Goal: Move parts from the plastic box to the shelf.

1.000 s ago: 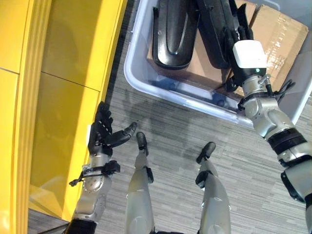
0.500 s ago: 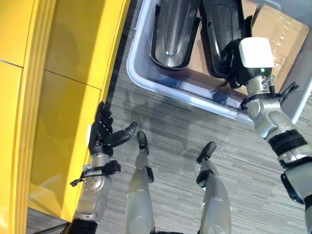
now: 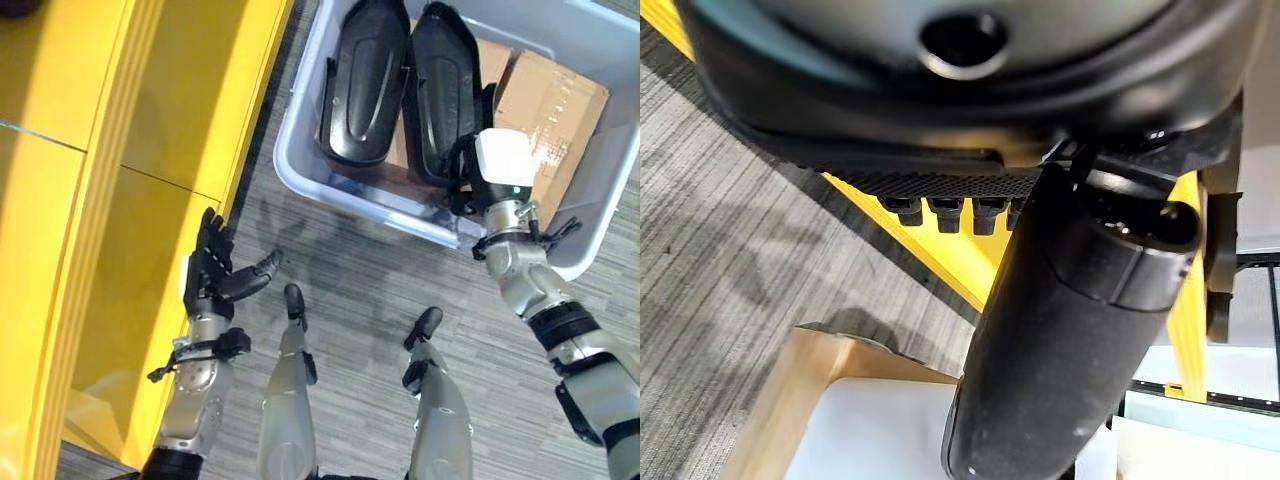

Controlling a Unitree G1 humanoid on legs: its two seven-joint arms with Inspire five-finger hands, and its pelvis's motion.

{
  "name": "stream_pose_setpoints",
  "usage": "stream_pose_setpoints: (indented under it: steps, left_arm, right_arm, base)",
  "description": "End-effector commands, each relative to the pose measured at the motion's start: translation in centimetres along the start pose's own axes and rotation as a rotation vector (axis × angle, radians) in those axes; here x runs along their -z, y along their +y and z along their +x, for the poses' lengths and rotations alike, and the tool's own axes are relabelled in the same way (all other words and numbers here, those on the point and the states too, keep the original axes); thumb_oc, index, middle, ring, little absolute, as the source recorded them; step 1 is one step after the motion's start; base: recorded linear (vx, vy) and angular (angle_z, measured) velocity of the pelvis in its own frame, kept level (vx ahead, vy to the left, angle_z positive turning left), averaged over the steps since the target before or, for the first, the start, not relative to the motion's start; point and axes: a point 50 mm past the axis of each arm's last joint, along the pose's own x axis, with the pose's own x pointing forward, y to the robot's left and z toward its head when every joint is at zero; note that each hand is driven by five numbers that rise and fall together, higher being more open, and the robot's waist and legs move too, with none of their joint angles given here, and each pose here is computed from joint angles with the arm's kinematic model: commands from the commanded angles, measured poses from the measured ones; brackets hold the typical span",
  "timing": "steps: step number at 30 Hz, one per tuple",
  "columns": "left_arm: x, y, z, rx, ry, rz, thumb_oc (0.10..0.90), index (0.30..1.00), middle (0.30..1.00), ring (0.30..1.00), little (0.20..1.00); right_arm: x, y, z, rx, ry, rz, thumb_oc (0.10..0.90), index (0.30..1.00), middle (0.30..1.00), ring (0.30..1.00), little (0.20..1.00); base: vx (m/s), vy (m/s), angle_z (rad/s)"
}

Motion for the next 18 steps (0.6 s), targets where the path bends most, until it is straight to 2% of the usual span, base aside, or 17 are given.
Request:
stream_pose_setpoints:
  steps: [1,11,18]
  left_arm:
    - [-3.7,-0.2,0.3,0.056,-0.188,0.008,0.9,1.0,1.0,1.0,1.0]
    - [-3.0,0.1,-0.1,0.066,-0.148,0.024,0.9,1.0,1.0,1.0,1.0]
    - [-2.4,1.2,-0.7,0.059,-0.107,0.057,0.9,1.0,1.0,1.0,1.0]
  right_arm:
    - [-0.7,2.3,-1.5,-0.122,-0.038,0.043,0.4,0.3,0.3,0.3,0.3]
    - [0.5,1.8,-2.5,-0.095,-0.016,0.058,0.4,0.3,0.3,0.3,0.3]
    - [-0.3,-0.4,-4.0,-0.023,-0.115,0.068,0.4,0.3,0.3,0.3,0.3]
  base:
    - [0.01,0.015,0.04]
    - [0.02,0.007,0.04]
    - [0.08,0.02,-0.03]
